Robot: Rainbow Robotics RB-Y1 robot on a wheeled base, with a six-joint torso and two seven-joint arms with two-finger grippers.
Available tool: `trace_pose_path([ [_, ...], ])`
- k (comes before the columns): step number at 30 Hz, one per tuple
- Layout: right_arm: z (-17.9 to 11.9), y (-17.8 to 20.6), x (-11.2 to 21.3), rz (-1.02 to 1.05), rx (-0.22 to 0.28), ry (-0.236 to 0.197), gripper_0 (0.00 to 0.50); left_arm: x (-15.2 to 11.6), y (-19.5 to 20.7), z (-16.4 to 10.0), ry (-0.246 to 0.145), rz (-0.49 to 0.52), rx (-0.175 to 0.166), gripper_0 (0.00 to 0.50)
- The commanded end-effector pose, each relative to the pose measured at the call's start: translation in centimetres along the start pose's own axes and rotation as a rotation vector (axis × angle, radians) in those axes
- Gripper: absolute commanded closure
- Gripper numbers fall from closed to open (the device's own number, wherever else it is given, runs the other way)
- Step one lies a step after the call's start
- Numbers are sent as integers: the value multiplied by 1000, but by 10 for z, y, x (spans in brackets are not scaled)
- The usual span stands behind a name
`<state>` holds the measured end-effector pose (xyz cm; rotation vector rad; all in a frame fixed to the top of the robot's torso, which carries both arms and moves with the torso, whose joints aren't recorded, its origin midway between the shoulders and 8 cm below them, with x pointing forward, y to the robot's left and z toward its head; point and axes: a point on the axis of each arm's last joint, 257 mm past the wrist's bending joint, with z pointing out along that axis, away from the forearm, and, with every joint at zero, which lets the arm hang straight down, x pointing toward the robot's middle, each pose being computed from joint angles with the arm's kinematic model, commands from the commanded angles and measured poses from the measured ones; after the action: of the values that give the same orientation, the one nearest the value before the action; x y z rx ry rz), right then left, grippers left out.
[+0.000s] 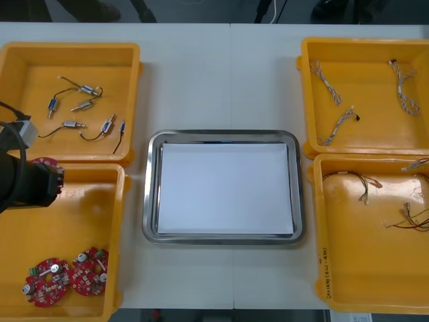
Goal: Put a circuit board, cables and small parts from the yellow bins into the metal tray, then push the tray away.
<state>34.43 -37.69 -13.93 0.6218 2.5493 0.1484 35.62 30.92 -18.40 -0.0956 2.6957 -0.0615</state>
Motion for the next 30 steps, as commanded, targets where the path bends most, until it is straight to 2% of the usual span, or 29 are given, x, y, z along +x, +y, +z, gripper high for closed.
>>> trace_pose_path([
  [1,-34,6,-33,-179,11,-72,500,-18,-30,-15,-39,68,0,500],
  [6,-40,10,-41,-278,-10,-23,500,-21,-55,-15,-35,125,23,500],
  [12,-40,19,-39,-425,-36,2,500,-17,-85,-11,-20,196,35,500],
  [17,-34,28,-41,-549,-13,-8,500,-16,-118,-8,-26,217,64,500],
  [21,-31,40,-38,-627,-18,-3,500,-16,-138,-5,-22,239,80,500],
  [24,-27,51,-30,-691,-28,16,500,-18,-152,-1,-29,264,80,500],
  [28,-29,63,-18,-757,-41,12,500,-20,-167,9,-30,296,72,500],
  [30,-30,69,-12,-778,-58,24,500,-21,-175,14,-29,302,76,500],
])
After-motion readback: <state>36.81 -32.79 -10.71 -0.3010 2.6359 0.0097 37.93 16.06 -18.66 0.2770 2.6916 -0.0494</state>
